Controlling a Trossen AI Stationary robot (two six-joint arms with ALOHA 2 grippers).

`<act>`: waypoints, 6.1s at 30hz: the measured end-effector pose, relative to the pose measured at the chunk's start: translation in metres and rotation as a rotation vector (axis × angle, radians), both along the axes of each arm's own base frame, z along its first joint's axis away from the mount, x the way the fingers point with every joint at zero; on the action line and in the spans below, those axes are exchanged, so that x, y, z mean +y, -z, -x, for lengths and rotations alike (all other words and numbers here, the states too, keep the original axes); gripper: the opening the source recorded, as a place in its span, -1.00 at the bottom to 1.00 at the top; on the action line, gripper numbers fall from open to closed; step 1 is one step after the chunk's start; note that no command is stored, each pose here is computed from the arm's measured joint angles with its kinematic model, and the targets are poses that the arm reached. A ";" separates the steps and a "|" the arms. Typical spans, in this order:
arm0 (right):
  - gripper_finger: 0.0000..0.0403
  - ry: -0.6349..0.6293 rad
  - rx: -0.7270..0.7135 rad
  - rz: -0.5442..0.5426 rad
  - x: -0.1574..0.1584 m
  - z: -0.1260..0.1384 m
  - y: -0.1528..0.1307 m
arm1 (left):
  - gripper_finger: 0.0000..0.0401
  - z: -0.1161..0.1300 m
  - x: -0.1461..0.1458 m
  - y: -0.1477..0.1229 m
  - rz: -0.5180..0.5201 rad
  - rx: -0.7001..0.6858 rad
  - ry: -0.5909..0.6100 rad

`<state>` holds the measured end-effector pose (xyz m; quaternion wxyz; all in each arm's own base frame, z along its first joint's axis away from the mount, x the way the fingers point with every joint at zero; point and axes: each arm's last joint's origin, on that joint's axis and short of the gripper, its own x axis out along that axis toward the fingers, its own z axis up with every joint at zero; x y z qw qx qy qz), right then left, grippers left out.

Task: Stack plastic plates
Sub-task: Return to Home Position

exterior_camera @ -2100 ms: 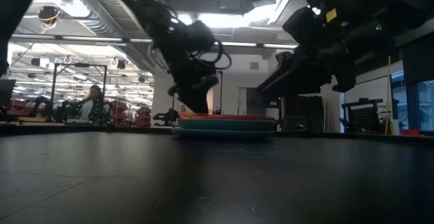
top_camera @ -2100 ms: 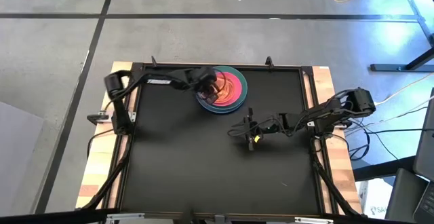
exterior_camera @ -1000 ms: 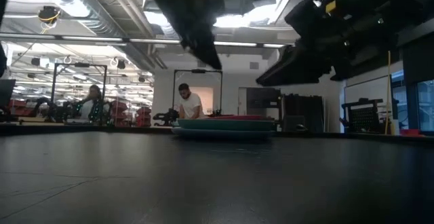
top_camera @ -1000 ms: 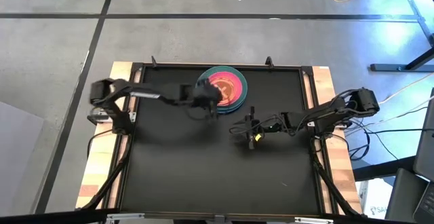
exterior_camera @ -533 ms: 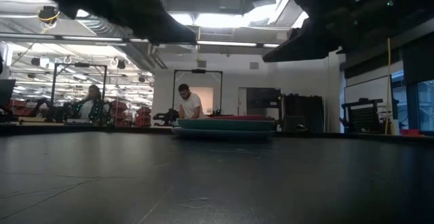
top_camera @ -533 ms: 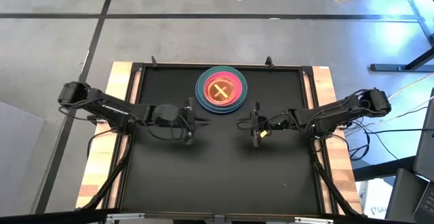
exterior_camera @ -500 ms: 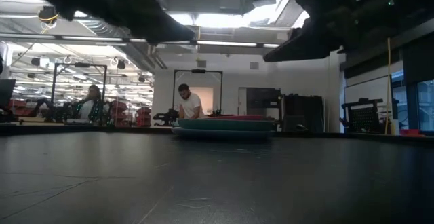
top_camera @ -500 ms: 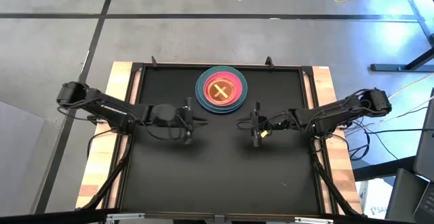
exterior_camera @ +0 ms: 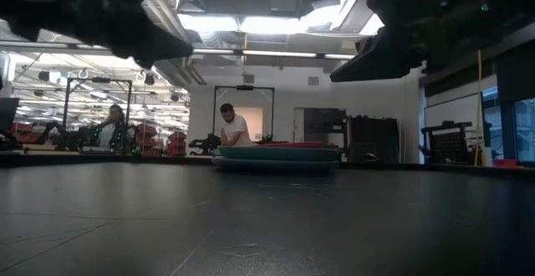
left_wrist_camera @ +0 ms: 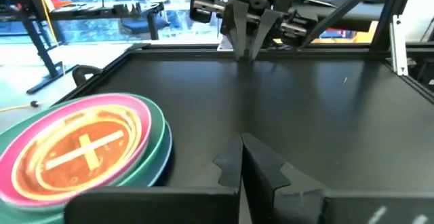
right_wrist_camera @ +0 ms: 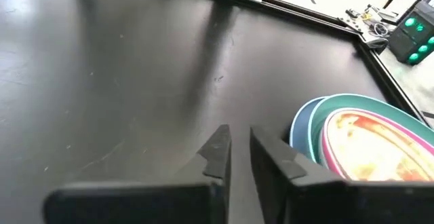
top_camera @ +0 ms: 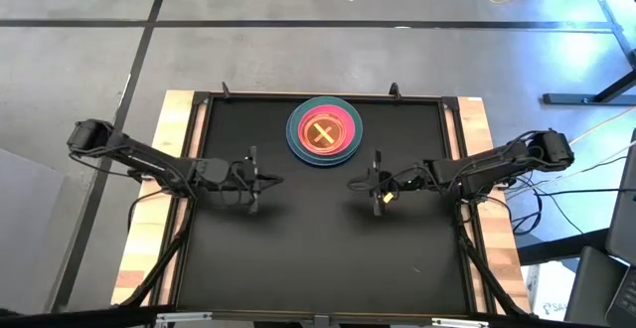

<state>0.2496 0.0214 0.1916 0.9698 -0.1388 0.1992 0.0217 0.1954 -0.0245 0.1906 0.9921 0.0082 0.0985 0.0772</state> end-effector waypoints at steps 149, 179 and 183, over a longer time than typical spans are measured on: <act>-0.97 0.138 -0.440 -0.280 -0.035 0.153 0.024 | -0.98 -0.088 0.023 -0.046 0.166 -0.023 -0.028; -0.97 0.138 -0.440 -0.280 -0.035 0.153 0.024 | -0.98 -0.089 0.025 -0.046 0.166 -0.040 -0.053; -0.97 0.137 -0.440 -0.280 -0.035 0.153 0.024 | -0.98 -0.094 0.029 -0.036 0.184 -0.007 -0.067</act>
